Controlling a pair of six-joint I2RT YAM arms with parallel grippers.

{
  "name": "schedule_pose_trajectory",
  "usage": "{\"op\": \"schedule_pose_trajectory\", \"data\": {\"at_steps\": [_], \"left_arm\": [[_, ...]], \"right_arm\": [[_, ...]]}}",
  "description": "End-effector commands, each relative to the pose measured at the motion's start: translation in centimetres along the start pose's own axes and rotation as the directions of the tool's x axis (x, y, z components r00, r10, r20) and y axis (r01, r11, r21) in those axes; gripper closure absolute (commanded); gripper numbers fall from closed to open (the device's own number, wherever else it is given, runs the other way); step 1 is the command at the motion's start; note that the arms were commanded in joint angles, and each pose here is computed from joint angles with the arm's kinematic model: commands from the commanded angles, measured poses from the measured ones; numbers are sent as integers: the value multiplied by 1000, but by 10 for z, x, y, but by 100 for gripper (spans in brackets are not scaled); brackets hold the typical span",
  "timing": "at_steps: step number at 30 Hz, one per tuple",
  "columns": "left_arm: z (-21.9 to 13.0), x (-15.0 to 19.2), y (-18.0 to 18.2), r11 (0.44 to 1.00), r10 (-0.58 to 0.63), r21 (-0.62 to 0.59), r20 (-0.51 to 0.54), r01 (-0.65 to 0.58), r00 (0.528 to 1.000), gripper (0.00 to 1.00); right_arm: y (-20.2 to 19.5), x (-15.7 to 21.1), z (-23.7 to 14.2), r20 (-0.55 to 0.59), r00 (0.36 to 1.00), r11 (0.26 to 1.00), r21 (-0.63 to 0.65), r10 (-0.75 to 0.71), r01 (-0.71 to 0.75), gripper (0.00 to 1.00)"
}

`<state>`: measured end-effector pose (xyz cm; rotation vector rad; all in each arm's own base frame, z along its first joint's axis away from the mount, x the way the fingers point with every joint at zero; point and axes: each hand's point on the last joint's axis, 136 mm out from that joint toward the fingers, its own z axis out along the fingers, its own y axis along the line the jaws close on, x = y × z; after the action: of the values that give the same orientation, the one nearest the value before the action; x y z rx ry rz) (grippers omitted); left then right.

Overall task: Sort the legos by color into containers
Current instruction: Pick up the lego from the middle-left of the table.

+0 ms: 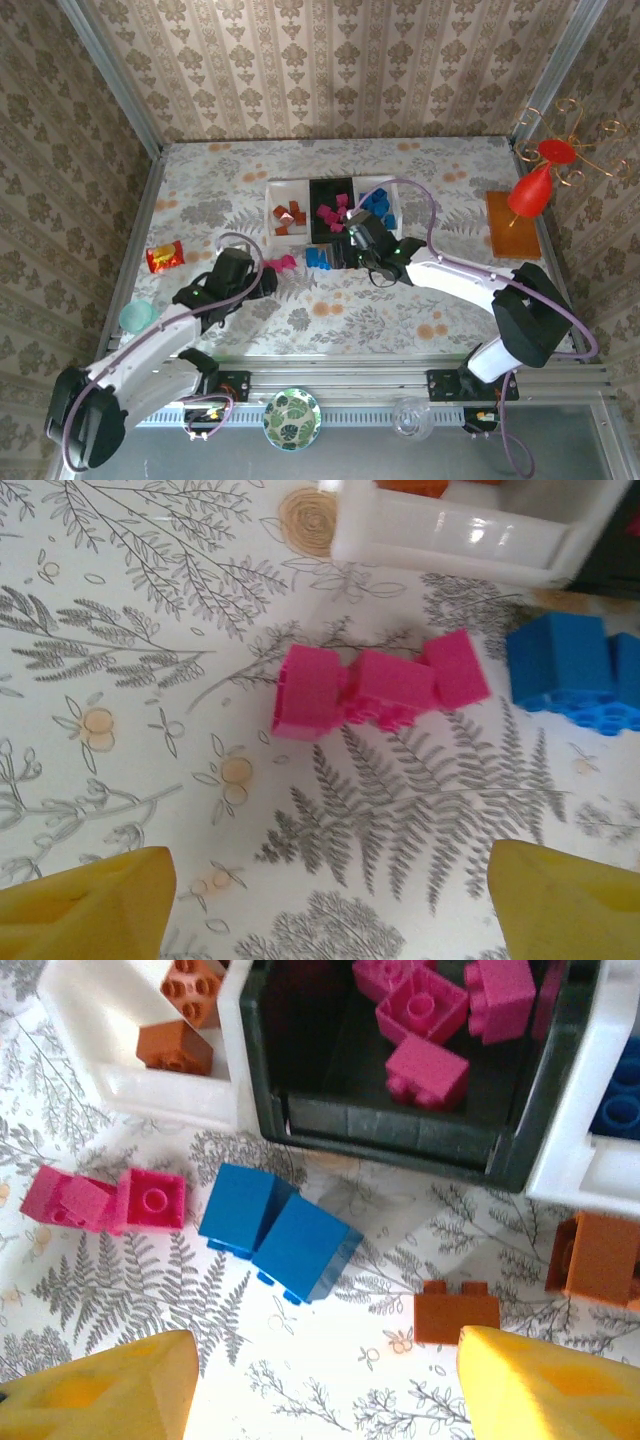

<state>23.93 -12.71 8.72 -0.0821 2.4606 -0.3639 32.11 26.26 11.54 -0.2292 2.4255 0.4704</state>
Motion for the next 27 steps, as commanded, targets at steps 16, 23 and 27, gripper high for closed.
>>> {"op": "schedule_pose_trajectory", "data": {"at_steps": [16, 23, 27], "left_arm": [[73, -42, 4, 999, -37, 39, 18, 36, 999, 39], [85, -17, 12, 998, -56, 36, -29, 57, 998, 51], [84, -7, 17, 998, -63, 28, -44, 64, 997, 64]], "right_arm": [[-14, -10, -30, 93, 996, 999, 49, 14, -19, 29], [-15, -10, -29, 95, 995, 998, 54, 13, -19, 29], [-17, -9, -29, 95, 995, 998, 60, 15, -21, 29]]}}
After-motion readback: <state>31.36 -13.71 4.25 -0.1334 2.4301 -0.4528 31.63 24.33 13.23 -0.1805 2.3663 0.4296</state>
